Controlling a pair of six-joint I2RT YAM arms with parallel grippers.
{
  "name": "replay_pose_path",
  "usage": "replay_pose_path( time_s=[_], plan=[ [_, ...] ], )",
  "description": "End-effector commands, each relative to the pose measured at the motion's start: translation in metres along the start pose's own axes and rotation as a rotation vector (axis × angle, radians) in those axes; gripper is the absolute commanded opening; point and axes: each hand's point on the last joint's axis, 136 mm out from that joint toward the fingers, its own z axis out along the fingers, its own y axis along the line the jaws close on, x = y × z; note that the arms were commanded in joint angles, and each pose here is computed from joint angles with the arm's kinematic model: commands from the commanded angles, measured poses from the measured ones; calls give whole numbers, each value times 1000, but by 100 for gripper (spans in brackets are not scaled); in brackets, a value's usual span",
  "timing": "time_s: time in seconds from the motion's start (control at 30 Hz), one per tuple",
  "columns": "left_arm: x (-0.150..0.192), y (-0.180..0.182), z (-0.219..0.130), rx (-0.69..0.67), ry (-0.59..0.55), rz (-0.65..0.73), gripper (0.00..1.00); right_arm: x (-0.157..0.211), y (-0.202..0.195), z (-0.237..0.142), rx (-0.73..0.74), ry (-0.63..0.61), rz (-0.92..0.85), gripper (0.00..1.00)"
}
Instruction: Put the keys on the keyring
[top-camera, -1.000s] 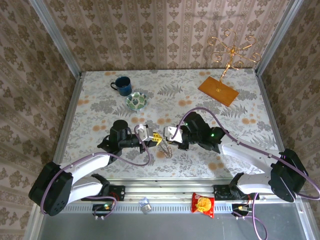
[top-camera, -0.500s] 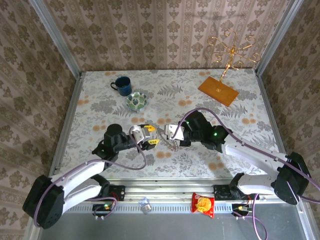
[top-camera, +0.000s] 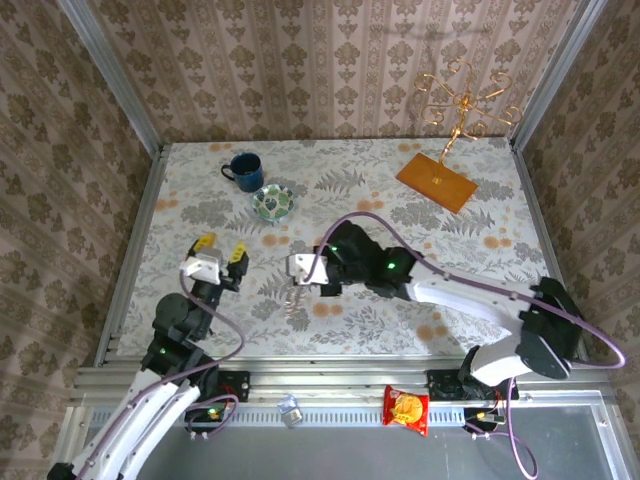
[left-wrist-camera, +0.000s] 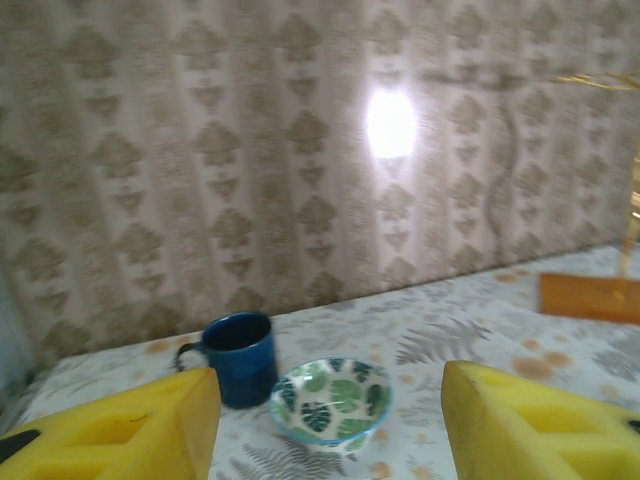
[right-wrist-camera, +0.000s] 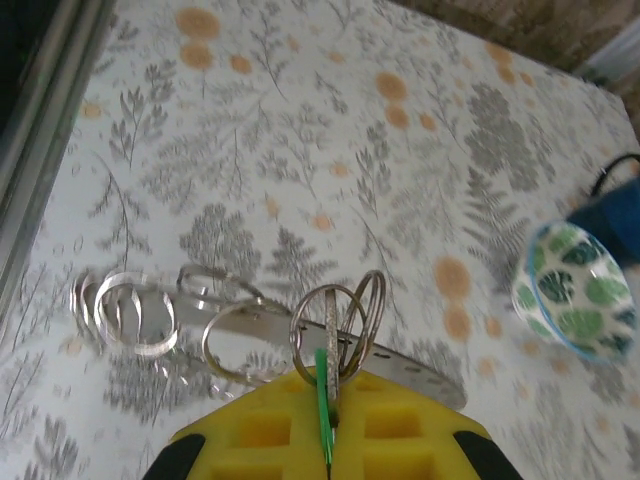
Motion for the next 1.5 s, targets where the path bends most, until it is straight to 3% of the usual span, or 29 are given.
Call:
replay_pose_path(
  time_s=[0.0, 0.13, 0.23, 0.37, 0.5, 0.8, 1.13, 1.47],
  plan=[
    [26, 31, -10, -169, 113, -74, 62, -48, -18, 20, 20, -165, -3, 0],
    [32, 38, -11, -211, 156, -99, 63, -61, -31, 49, 28, -215, -48, 0],
    [32, 39, -9, -219, 176, -85, 65, -50, -31, 64, -3, -201, -48, 0],
    [35, 39, -3, -221, 210, -75, 67, -2, -25, 78, -28, -98, -8, 0],
    [41, 36, 5, -209, 237, -84, 68, 58, -19, 84, -20, 80, 34, 0],
    [47, 33, 14, -196, 264, -73, 68, 156, 2, 35, -63, 423, 30, 0],
    [55, 30, 16, -182, 301, -60, 68, 215, 0, -1, -45, 699, -58, 0],
    [67, 23, 24, -142, 418, -30, 68, 247, -30, -31, 84, 924, -188, 33]
  ],
)
